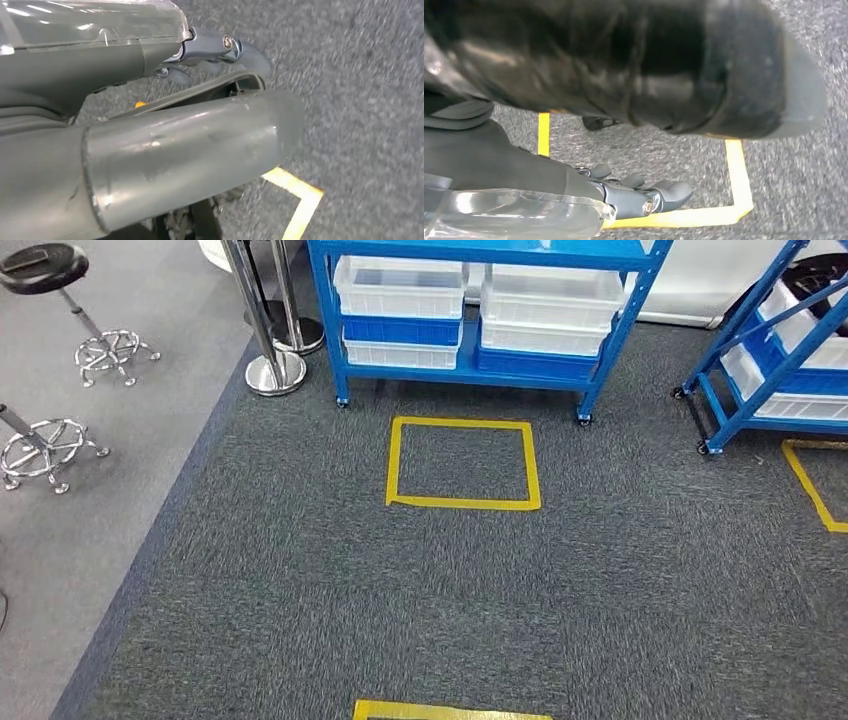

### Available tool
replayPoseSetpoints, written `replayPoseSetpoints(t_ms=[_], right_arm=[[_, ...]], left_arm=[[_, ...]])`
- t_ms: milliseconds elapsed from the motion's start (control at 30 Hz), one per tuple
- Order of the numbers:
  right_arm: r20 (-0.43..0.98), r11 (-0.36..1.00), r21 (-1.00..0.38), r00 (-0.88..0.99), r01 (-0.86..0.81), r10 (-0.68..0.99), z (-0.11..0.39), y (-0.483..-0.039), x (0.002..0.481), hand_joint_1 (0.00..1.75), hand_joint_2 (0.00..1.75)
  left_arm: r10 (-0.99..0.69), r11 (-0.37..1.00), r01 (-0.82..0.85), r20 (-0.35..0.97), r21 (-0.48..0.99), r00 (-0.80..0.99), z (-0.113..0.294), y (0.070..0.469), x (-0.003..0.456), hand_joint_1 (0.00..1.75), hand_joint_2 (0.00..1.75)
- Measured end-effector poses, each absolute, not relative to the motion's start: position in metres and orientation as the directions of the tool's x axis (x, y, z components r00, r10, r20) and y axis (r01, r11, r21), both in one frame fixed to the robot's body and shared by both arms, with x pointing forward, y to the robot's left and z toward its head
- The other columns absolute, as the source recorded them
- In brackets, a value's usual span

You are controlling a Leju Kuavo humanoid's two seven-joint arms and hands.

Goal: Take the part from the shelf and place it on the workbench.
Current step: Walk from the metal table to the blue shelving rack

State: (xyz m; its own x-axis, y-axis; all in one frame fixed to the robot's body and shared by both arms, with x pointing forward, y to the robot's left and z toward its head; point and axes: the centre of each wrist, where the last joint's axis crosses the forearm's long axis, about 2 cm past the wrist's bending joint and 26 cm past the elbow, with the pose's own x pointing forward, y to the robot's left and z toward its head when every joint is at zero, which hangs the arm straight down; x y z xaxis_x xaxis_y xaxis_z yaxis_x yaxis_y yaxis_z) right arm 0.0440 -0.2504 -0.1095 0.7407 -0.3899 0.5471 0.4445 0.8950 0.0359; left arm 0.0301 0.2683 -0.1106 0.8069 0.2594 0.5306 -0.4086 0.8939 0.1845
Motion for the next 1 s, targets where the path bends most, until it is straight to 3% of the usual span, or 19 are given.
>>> replayPoseSetpoints(t_ms=[1000], right_arm=[[0.539,0.895,0.029,0.747,0.445,-0.390,-0.1100,-0.2512,0.0399,0.00,0.00]], left_arm=[[0.256,0.895,-0.403,0.519,0.192,0.815,-0.1106,0.2671,0.0290,0.00,0.00]])
